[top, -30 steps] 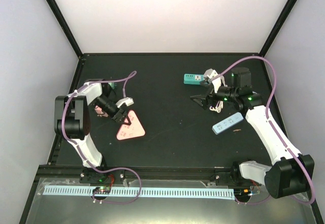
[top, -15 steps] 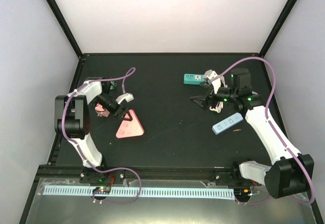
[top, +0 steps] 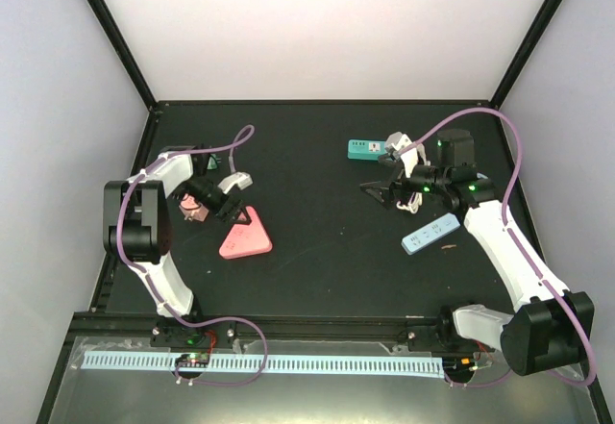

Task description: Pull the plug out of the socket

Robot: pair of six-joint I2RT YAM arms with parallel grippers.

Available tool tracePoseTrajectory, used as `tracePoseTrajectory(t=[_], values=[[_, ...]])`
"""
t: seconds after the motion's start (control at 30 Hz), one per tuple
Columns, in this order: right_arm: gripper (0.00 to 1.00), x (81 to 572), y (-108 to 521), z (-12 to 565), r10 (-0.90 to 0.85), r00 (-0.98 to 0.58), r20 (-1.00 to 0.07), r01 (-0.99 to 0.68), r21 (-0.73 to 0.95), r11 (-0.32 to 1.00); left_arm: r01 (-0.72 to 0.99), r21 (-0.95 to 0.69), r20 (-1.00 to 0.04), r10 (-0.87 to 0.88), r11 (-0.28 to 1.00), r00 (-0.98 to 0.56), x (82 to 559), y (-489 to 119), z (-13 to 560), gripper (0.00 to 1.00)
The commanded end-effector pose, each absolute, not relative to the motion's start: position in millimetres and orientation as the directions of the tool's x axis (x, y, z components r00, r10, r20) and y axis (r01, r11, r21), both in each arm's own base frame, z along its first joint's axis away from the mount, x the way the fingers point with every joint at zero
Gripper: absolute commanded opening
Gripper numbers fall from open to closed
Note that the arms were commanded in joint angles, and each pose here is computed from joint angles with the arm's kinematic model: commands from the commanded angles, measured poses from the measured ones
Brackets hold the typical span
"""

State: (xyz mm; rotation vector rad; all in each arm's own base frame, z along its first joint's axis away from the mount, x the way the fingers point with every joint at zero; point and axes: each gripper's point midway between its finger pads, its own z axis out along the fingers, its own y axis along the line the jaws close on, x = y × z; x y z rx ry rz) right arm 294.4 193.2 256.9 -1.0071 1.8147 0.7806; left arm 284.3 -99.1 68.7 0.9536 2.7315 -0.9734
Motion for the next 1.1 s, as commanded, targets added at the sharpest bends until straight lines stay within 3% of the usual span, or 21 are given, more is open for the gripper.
tracePoseTrajectory(t=[0.0, 0.4, 0.47, 0.53, 0.57, 0.93, 1.07], values=[[1.0, 291.2, 196.5, 254.0, -0.311, -0.26, -0.914, -0.888, 0.099, 0.449, 0.611, -0.475, -0.335, 0.513, 0.633, -0.791, 301.1, -97.8, 74.3, 0.7], [1.0, 294.8, 194.9, 253.2, -0.308, -0.265, -0.914, -0.878, 0.097, 0.469, 0.649, -0.34, -0.452, 0.486, 0.681, -0.748, 316.7, -98.4, 99.8, 0.74], [1.0, 296.2, 194.0, 255.1, -0.305, -0.269, -0.913, -0.873, 0.097, 0.478, 0.659, -0.298, -0.487, 0.484, 0.69, -0.727, 320.8, -96.8, 113.5, 0.82], [1.0, 298.9, 192.4, 257.8, -0.307, -0.274, -0.912, -0.864, 0.093, 0.495, 0.671, -0.252, -0.523, 0.486, 0.697, -0.7, 324.2, -95.5, 129.5, 0.97], [1.0, 300.7, 190.7, 260.0, -0.309, -0.274, -0.911, -0.857, 0.085, 0.507, 0.675, -0.225, -0.54, 0.486, 0.703, -0.687, 326.1, -94.9, 138.9, 0.99], [1.0, 337.6, 150.2, 298.8, -0.257, -0.26, -0.931, -0.683, -0.011, 0.73, 0.57, 0.011, -0.754, 0.381, 0.822, -0.535, 353.7, -78.6, 255.1, 0.99], [1.0, 347.3, 130.8, 314.0, -0.219, -0.256, -0.942, -0.635, -0.007, 0.772, 0.488, 0.027, -0.804, 0.309, 0.873, -0.509, 354.1, -70.2, 297.6, 0.99]])
